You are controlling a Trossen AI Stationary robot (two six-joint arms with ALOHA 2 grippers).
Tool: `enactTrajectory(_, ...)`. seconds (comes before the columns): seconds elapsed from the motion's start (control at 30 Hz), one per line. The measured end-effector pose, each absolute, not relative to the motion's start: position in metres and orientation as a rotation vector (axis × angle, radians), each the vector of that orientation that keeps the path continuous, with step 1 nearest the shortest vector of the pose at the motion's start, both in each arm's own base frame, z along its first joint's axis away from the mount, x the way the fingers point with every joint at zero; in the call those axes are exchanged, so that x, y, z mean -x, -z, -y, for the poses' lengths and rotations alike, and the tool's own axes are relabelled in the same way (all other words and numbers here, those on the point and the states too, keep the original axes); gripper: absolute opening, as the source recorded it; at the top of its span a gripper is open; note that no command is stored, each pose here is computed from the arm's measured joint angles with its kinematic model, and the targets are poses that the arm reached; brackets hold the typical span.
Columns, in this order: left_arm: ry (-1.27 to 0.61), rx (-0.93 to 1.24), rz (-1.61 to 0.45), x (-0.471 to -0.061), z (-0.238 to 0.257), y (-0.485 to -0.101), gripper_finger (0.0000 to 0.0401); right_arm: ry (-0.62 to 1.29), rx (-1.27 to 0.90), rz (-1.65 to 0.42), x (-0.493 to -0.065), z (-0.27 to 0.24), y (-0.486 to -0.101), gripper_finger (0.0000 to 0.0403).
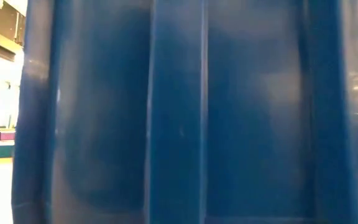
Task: Sort blocks
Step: Insert the bin divider into the blue bin
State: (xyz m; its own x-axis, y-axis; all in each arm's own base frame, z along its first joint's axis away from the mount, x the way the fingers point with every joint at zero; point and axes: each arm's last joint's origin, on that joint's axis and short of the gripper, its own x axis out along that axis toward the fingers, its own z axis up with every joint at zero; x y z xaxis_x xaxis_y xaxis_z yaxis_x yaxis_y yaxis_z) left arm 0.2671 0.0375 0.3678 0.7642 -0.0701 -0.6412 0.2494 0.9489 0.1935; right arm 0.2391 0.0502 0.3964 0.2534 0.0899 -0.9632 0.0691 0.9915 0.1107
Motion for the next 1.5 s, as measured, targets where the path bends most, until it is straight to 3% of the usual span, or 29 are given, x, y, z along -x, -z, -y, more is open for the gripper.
enactTrajectory(0.2, 0.089, -0.275, -0.562, -0.242, -0.017, -0.380, 0.0000, 0.003, -0.250, -1.223, -0.232, -0.058, -0.422, 0.0092)
enactTrajectory(0.33, 0.054, -0.294, -0.490, -0.228, 0.004, -0.394, 0.0000, 0.051, -0.259, -1.113, -0.223, -0.064, -0.444, 0.0094)
enactTrajectory(0.53, 0.160, -0.274, -0.480, -0.232, 0.035, -0.392, 0.0000, 0.000, -0.184, -0.983, -0.219, -0.097, -0.458, 0.0080)
enactTrajectory(0.67, 0.216, -0.281, -0.516, -0.248, 0.053, -0.379, 0.0000, -0.057, -0.147, -0.983, -0.242, -0.128, -0.443, 0.0072)
enactTrajectory(0.83, 0.264, -0.297, -0.546, -0.277, 0.074, -0.357, 0.0000, -0.115, -0.079, -1.191, -0.269, -0.157, -0.404, 0.0061)
enactTrajectory(1.07, 0.281, -0.299, -0.552, -0.306, 0.088, -0.335, 0.0000, -0.117, -0.053, -1.298, -0.309, -0.161, -0.366, 0.0037)
enactTrajectory(1.2, 0.275, -0.282, -0.566, -0.314, 0.090, -0.327, 0.0000, -0.056, -0.059, -1.441, -0.303, -0.154, -0.359, 0.0024)
enactTrajectory(1.37, 0.277, -0.299, -0.576, -0.329, 0.095, -0.311, 0.0000, -0.018, -0.099, -1.412, -0.295, -0.152, -0.362, 0.0013)
enactTrajectory(1.5, 0.287, -0.339, -0.619, -0.336, 0.098, -0.298, 0.0000, 0.040, -0.084, -1.486, -0.292, -0.153, -0.342, 0.0005)
